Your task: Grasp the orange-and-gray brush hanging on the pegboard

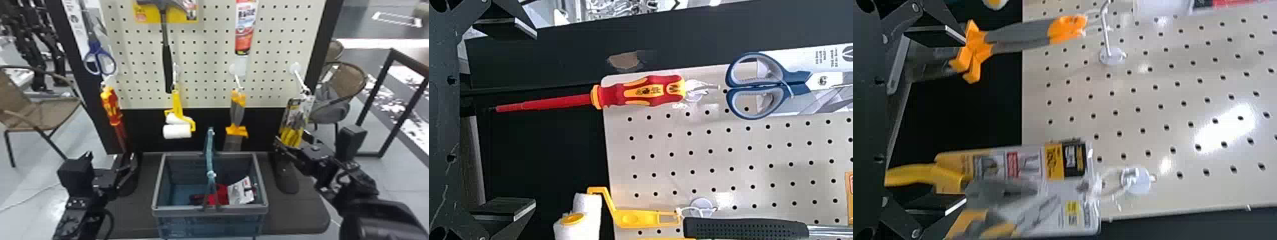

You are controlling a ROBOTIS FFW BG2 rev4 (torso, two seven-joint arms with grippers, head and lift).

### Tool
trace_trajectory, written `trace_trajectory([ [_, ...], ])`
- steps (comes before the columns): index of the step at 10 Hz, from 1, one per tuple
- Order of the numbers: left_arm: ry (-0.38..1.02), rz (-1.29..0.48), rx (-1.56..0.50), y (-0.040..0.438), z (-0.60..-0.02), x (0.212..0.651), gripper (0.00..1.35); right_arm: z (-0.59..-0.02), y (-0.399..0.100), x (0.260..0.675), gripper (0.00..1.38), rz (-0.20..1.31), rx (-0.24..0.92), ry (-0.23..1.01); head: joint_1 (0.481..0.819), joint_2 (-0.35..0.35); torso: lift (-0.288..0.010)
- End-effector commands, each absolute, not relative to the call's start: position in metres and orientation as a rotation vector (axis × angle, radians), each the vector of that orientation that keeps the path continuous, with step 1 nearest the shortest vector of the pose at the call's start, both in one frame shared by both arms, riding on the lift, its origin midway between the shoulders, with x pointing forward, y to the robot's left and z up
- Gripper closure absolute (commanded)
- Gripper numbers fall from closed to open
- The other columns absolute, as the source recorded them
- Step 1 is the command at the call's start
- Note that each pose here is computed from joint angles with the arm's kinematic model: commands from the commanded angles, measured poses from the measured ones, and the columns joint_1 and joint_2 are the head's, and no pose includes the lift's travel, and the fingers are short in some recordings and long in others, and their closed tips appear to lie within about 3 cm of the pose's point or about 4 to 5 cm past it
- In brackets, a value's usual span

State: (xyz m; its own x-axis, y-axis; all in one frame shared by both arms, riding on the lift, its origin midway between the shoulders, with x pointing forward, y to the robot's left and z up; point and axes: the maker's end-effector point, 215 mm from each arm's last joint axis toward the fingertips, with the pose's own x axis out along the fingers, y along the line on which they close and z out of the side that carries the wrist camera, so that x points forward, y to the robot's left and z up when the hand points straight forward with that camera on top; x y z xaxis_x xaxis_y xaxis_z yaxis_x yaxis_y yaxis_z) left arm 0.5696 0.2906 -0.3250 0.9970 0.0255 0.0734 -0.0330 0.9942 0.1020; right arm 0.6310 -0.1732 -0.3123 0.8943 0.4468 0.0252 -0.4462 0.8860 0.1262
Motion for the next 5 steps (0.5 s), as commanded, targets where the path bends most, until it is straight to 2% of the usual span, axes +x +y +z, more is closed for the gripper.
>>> trace_trajectory([
  [1,-0.071,0.028,0.103,0.29,-0.326,0.57,0.12,-0.31,-0.146,0.634,0.18,0.52,0.13,0.024,0.549,0.0,-0.1],
  [5,-0.073,0.025,0.103,0.288,-0.325,0.571,0.12,-0.313,-0.095,0.646,0.18,0.654,0.127,0.051,0.549,0.0,-0.1],
])
